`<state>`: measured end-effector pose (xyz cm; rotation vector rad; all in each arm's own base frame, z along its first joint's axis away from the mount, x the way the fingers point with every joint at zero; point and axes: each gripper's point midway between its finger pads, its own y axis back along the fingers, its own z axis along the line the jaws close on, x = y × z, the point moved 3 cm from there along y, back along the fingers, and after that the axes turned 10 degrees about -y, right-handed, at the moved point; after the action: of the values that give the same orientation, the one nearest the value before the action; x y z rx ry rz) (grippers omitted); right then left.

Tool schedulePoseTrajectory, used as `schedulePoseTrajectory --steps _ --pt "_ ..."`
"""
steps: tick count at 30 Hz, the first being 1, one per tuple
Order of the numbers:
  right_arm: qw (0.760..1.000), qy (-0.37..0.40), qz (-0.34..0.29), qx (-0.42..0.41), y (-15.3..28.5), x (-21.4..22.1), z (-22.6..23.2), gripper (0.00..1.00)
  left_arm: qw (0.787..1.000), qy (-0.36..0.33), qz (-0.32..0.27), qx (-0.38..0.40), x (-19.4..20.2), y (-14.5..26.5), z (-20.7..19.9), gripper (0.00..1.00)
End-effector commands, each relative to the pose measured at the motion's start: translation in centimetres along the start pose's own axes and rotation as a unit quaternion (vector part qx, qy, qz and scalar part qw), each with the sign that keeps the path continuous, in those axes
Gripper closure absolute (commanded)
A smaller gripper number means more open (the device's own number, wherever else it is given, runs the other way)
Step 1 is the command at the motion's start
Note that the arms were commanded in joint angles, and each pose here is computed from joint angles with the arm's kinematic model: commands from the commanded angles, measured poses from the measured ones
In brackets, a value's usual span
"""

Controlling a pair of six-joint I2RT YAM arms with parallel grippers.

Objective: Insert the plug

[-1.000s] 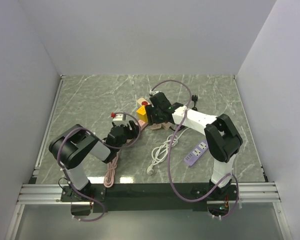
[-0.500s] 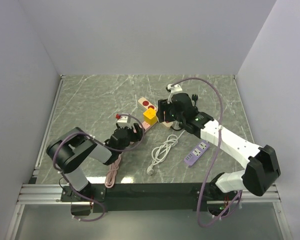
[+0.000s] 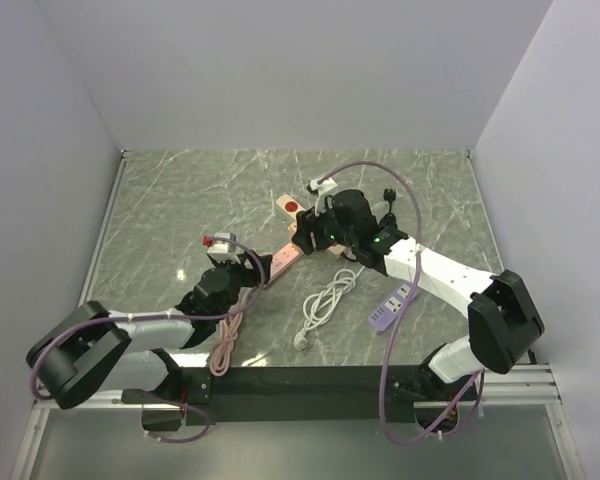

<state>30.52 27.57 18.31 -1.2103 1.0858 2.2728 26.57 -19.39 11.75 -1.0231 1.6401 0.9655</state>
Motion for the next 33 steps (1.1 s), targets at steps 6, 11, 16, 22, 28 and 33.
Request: schedulePoseTrajectory --steps 6,11,16,22,28,33 --pt "0.989 0.078 -0.039 -0.116 -1.5 -1.6 4.3 1.00 0.998 0.007 0.035 -0.051 1.4 0.7 1.6 0.24" --pt "0.986 0.095 -0.019 -0.132 -3.3 -0.8 4.7 1.00 0.996 0.004 0.063 -0.067 2.9 0.2 2.3 0.24" --pt "0.984 0.105 -0.010 -0.144 -4.6 -0.1 5.1 1.00 0.995 0.018 0.076 -0.062 4.0 -0.5 2.5 0.25" --pt "0.983 0.112 0.000 -0.144 -6.0 0.6 4.9 1.00 0.994 0.019 0.092 -0.063 5.1 -0.8 2.9 0.26" --pt "0.984 0.121 0.022 -0.132 -7.6 2.2 4.8 1.00 0.993 0.021 0.100 -0.062 5.6 -1.1 2.9 0.26" --pt "0.984 0.118 0.026 -0.128 -7.8 3.1 4.4 1.00 0.992 0.018 0.101 -0.068 5.4 -0.9 3.1 0.26"
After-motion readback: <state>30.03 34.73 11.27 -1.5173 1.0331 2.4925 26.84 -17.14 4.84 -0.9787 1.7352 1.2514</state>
